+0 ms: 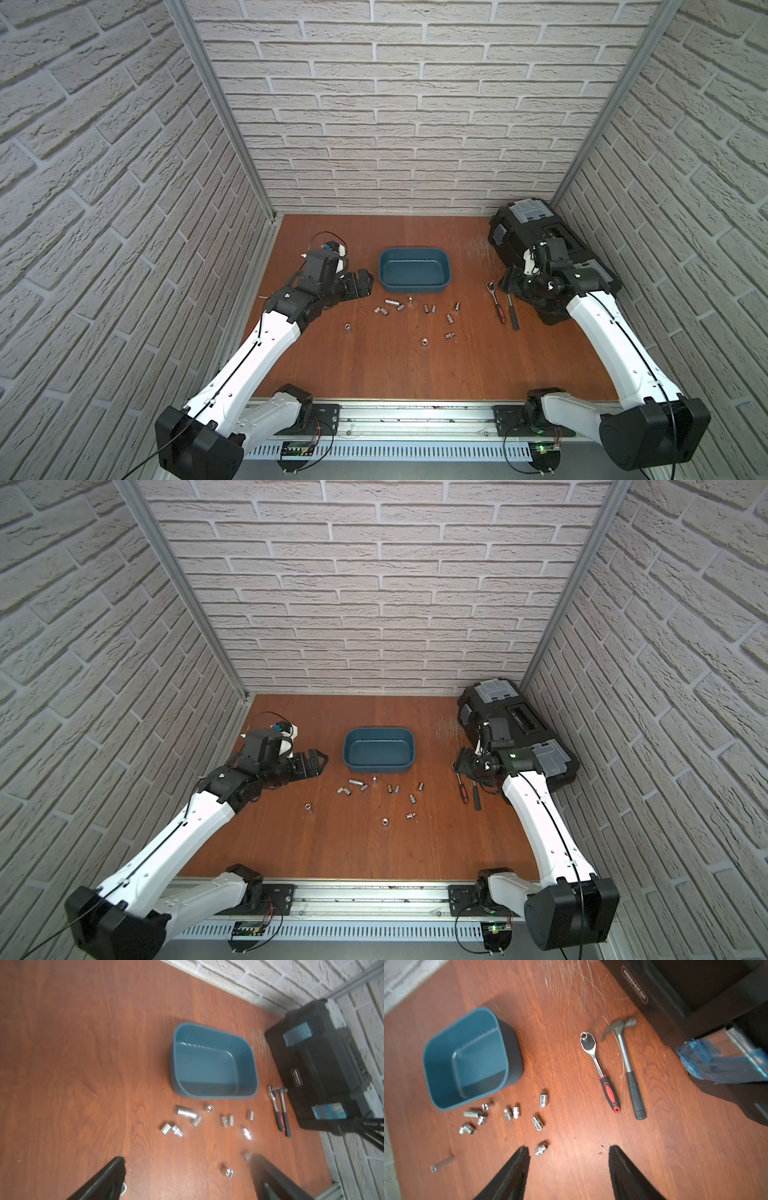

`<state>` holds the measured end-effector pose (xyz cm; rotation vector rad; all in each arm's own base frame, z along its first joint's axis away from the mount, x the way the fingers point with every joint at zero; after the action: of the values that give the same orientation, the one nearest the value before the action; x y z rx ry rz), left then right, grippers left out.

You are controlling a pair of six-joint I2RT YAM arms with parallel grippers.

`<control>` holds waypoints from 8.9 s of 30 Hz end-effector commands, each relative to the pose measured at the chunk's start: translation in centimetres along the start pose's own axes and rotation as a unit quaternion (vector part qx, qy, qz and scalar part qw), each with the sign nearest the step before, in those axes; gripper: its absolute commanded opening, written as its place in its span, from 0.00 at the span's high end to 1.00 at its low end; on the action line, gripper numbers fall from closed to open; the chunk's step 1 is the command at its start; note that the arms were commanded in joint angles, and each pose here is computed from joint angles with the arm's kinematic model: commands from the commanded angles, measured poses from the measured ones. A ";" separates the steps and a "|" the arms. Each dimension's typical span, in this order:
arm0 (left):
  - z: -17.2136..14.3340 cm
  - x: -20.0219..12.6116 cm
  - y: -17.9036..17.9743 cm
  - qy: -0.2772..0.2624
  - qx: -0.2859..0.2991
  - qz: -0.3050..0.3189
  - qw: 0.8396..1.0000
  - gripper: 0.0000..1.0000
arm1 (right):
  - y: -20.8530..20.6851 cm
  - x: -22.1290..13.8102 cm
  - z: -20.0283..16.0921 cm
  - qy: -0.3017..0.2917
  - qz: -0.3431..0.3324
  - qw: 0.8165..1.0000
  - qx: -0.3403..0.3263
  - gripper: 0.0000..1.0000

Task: Put the socket on the desktop into the storage box
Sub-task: Pick up the socket head from the center of the board, then place the socket head in the storage box, then pick up the socket head from the center of the board.

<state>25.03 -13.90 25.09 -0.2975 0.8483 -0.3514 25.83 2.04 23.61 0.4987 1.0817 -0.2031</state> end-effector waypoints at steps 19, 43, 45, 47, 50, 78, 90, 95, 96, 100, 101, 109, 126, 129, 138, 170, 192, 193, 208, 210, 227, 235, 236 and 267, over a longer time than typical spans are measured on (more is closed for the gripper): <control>-5.1 5.4 -7.2 0.074 0.072 -0.022 0.994 0.12 | 5.5 5.4 -4.5 0.073 -0.032 0.988 -0.134 0.38; -9.0 8.3 -9.4 0.090 0.086 -0.012 0.992 0.15 | 9.7 14.2 -4.2 0.126 -0.067 0.978 -0.150 0.50; -9.0 8.3 -9.3 0.087 0.085 -0.009 0.993 0.15 | 9.8 14.8 -4.2 0.132 -0.070 0.978 -0.147 0.50; -8.9 8.3 -9.3 0.085 0.085 -0.009 0.993 0.15 | 9.9 15.4 -4.2 0.137 -0.074 0.977 -0.143 0.51; -9.0 8.3 -9.3 0.086 0.083 -0.009 0.993 0.15 | 9.8 16.2 -4.3 0.142 -0.084 0.976 -0.139 0.54; -9.6 8.6 -9.0 0.089 0.074 -0.003 0.993 0.16 | 7.5 18.8 -5.7 0.167 -0.124 0.970 -0.123 0.60; -9.8 8.6 -9.1 0.089 0.073 -0.003 0.993 0.16 | 7.1 19.1 -6.0 0.173 -0.129 0.968 -0.127 0.72; -9.7 8.5 -9.1 0.086 0.072 -0.002 0.994 0.16 | 7.0 18.9 -6.1 0.174 -0.128 0.968 -0.130 0.78; -9.7 8.5 -9.0 0.087 0.072 -0.002 0.994 0.16 | 7.0 18.9 -6.1 0.173 -0.129 0.968 -0.131 0.78; -9.6 8.4 -9.0 0.085 0.074 -0.001 0.994 0.16 | 7.0 18.2 -6.0 0.170 -0.127 0.968 -0.134 0.80; -9.6 8.3 -9.0 0.084 0.075 0.000 0.994 0.16 | 7.0 18.0 -5.9 0.168 -0.125 0.969 -0.134 0.80; -8.6 7.7 -8.3 0.067 0.067 0.009 0.995 0.16 | 7.6 13.7 -5.0 0.141 -0.095 0.975 -0.144 0.81; -5.5 5.9 -3.1 0.024 -0.009 0.049 0.998 0.16 | 13.3 7.6 -1.8 0.099 -0.019 0.979 -0.176 0.81; -5.6 5.8 -2.4 0.020 -0.021 0.053 0.998 0.16 | 14.8 8.2 -1.3 0.100 -0.013 0.978 -0.183 0.81; -5.8 5.4 -1.3 0.010 -0.039 0.053 0.998 0.16 | 18.3 11.3 -0.1 0.113 -0.003 0.975 -0.189 0.81; -6.8 6.2 -0.8 0.020 -0.055 0.054 0.997 0.16 | 19.4 21.9 0.2 0.167 -0.064 0.967 -0.180 0.73; -6.3 5.5 -0.9 0.015 -0.045 0.052 0.998 0.16 | 19.7 13.5 2.8 0.062 -0.060 0.972 -0.218 0.51; -6.2 5.5 -0.9 0.016 -0.043 0.052 0.998 0.16 | 19.6 13.0 2.8 0.056 -0.058 0.972 -0.221 0.27; -5.9 5.5 -3.7 0.041 0.036 0.059 0.997 0.17 | 17.5 4.0 0.9 -0.019 0.058 0.966 -0.252 0.03; -6.1 5.7 -4.6 0.048 0.056 0.057 0.996 0.17 | 17.0 3.6 -0.2 -0.007 0.076 0.959 -0.273 0.04; -10.1 9.2 -10.2 0.099 0.127 0.014 0.987 0.17 | 8.9 3.9 -6.2 0.042 0.035 0.967 -0.248 0.16; -11.7 10.4 -10.8 0.108 0.129 0.011 0.986 0.18 | 7.6 5.5 -7.2 0.057 0.013 0.969 -0.239 0.21; -11.8 10.5 -10.8 0.108 0.127 0.010 0.986 0.18 | 7.5 5.8 -7.3 0.061 0.009 0.969 -0.240 0.22; -12.8 10.7 -9.0 0.087 0.090 0.021 0.992 0.18 | 8.8 13.8 -8.9 0.164 -0.031 0.952 -0.256 0.42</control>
<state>19.93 -27.99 12.64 -0.0532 1.0248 -0.4114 27.87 14.18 10.26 0.0157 1.4416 0.0837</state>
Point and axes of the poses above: each gripper's point midway between its finger pads, its own x axis out along the fingers, its own y axis along the line the jaws close on, z = x × y, the point moved 5 cm from there along -x, back along the fingers, and after that the axes turned 4 degrees about x, right-handed, at the moved point
